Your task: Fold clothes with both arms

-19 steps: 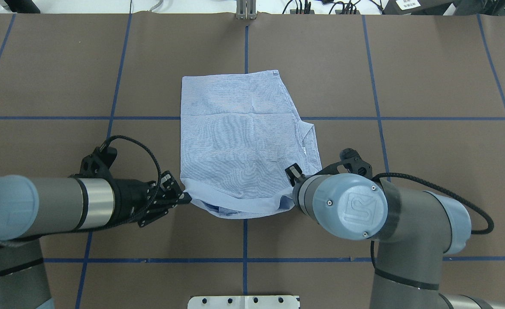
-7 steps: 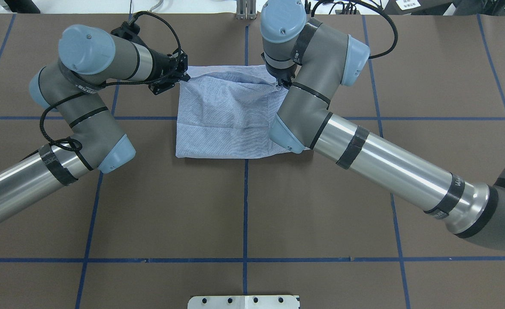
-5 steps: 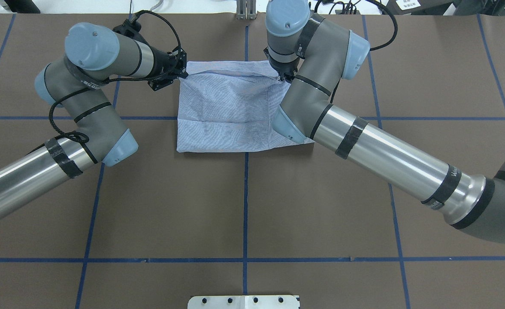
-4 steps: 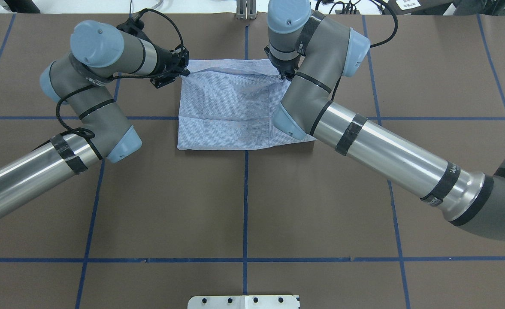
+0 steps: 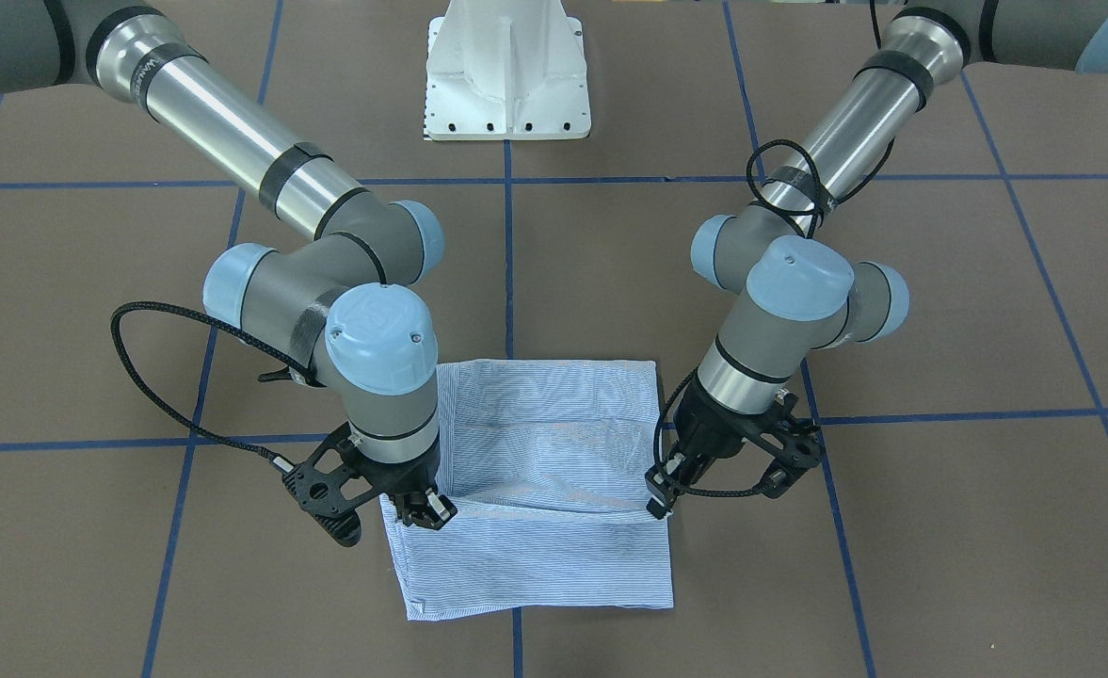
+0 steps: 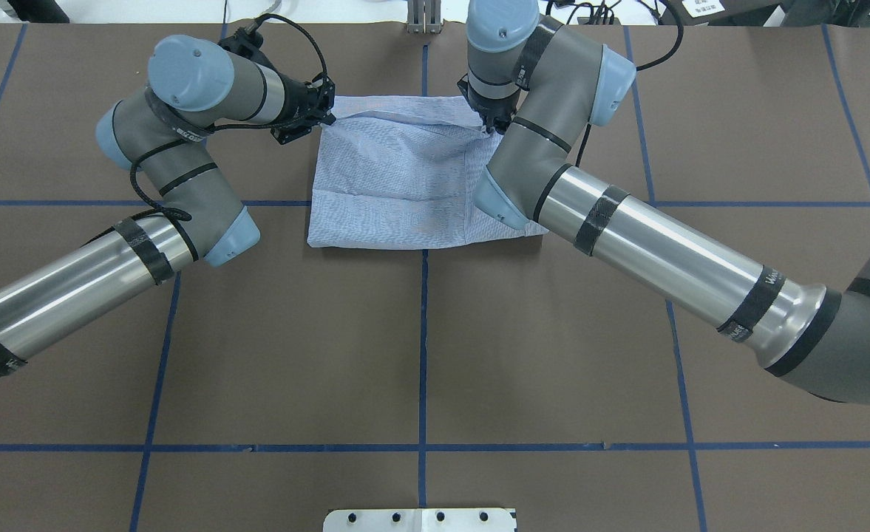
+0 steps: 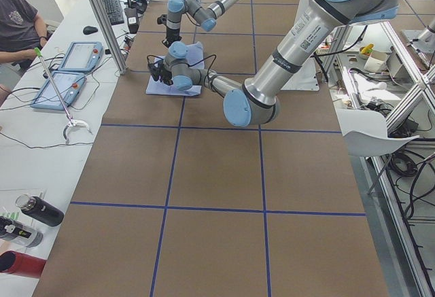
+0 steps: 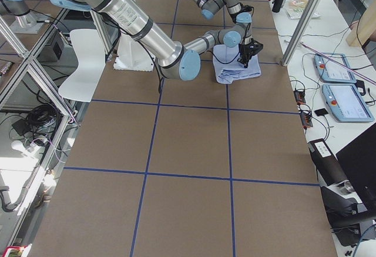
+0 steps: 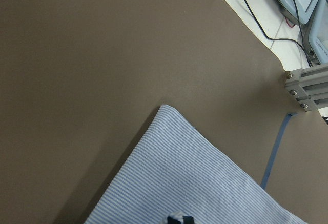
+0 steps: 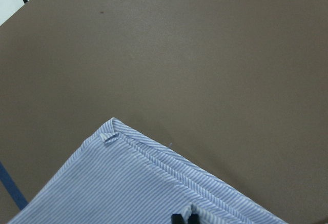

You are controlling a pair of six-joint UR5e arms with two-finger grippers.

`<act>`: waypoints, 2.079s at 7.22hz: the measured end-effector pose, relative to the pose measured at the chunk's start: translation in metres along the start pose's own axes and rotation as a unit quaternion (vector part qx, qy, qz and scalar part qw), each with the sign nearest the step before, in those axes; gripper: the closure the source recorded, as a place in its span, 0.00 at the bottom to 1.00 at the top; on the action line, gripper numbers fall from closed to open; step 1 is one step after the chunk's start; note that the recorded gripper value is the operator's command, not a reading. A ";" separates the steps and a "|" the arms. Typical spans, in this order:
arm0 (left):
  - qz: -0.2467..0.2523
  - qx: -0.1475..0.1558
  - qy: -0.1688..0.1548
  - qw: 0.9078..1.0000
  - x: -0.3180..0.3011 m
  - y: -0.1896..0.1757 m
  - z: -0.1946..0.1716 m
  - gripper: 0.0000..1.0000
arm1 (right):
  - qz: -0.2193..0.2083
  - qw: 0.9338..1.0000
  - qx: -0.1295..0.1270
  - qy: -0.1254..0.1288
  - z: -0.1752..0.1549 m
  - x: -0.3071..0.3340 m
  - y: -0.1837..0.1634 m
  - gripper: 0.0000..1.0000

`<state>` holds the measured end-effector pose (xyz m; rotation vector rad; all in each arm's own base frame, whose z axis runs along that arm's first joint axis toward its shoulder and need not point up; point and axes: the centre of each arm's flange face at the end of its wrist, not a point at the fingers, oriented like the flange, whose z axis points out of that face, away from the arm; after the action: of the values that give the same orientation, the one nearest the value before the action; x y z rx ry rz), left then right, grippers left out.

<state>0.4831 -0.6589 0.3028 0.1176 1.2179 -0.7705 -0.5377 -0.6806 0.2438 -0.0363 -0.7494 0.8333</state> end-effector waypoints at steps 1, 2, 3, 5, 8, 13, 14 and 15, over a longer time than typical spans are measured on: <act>0.001 0.003 0.000 1.000 0.000 -0.003 0.007 0.91 | -0.005 1.000 -0.002 -0.003 0.005 -0.001 -0.003 0.82; 0.001 0.007 0.000 1.000 0.000 -0.004 0.011 0.59 | -0.004 1.000 -0.008 -0.006 0.004 -0.004 -0.007 0.57; 0.002 0.010 0.000 1.000 -0.001 -0.006 0.013 0.48 | -0.003 1.000 -0.013 -0.008 0.000 -0.010 -0.013 0.01; 0.018 0.022 0.000 1.000 -0.003 -0.022 0.012 0.47 | -0.002 1.000 -0.015 -0.012 -0.012 -0.020 -0.028 0.02; 0.044 0.023 0.032 0.998 0.000 -0.069 -0.026 0.47 | -0.006 0.999 -0.030 -0.015 -0.035 -0.019 -0.094 0.02; 0.267 -0.049 0.040 0.962 -0.118 -0.158 -0.157 0.47 | -0.150 0.988 -0.029 0.023 0.002 0.150 -0.254 0.01; 0.315 -0.038 0.029 0.948 -0.142 -0.183 -0.174 0.47 | -0.180 0.983 -0.036 0.030 0.006 0.192 -0.284 0.00; 0.353 -0.027 0.011 0.935 -0.159 -0.207 -0.190 0.47 | -0.209 0.976 -0.039 0.037 0.006 0.236 -0.315 0.01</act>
<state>0.1892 -0.6486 0.4359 0.4910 1.1062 -0.1042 -0.2318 -0.7377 0.4853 0.0204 -0.6871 0.3992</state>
